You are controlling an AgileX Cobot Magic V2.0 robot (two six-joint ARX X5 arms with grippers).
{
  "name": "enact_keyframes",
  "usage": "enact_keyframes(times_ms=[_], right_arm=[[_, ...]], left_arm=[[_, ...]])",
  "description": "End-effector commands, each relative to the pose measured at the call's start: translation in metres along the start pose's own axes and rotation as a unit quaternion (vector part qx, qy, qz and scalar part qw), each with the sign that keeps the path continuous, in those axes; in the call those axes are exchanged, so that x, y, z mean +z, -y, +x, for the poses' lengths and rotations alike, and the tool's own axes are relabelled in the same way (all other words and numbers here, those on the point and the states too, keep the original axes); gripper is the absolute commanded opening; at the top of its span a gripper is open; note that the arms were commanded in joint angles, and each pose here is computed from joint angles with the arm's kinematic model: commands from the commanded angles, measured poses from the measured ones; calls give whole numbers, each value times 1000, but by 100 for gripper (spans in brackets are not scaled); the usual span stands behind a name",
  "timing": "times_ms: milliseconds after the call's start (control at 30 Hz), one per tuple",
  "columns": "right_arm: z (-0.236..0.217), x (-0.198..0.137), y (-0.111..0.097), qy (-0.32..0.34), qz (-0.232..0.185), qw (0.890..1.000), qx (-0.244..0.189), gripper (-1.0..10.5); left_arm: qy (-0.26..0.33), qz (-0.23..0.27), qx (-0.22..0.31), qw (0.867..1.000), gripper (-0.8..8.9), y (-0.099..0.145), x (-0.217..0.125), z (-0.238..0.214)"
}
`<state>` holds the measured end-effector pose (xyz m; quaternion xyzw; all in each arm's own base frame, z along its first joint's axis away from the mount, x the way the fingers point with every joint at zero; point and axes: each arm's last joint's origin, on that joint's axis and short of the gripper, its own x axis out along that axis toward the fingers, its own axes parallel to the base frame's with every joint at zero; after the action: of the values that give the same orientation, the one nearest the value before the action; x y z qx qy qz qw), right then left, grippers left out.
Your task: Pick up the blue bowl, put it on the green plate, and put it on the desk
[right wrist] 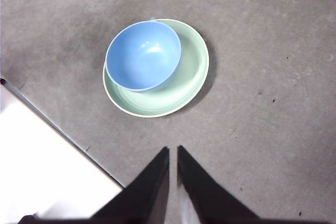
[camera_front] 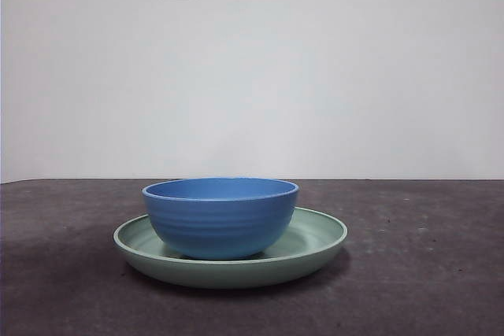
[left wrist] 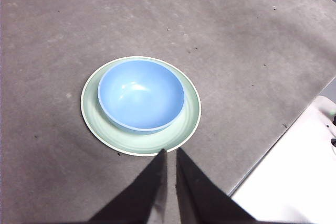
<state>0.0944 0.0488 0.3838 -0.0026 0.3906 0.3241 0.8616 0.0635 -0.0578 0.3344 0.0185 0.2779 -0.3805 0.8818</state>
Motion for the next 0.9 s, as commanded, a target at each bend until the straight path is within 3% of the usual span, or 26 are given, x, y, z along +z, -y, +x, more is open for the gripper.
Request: enact_keyframes(times_ms=[33, 333, 533, 700, 900], right_arm=[[-2, 4, -1, 10, -8, 1000, 2, 20], [-2, 4, -1, 10, -8, 1000, 2, 20], [-2, 4, -2, 10, -8, 1000, 2, 20], [-2, 4, -2, 10, -8, 1000, 2, 20], [-2, 4, -2, 10, -8, 1000, 2, 20]], left_arm=[[7, 11, -5, 1000, 26, 1, 4, -2], [8, 9, -2, 1000, 26, 1, 3, -3], [25, -34, 71, 997, 26, -14, 0, -4], [88, -65, 171, 979, 26, -42, -18, 10], [151, -75, 266, 949, 26, -67, -64, 26]])
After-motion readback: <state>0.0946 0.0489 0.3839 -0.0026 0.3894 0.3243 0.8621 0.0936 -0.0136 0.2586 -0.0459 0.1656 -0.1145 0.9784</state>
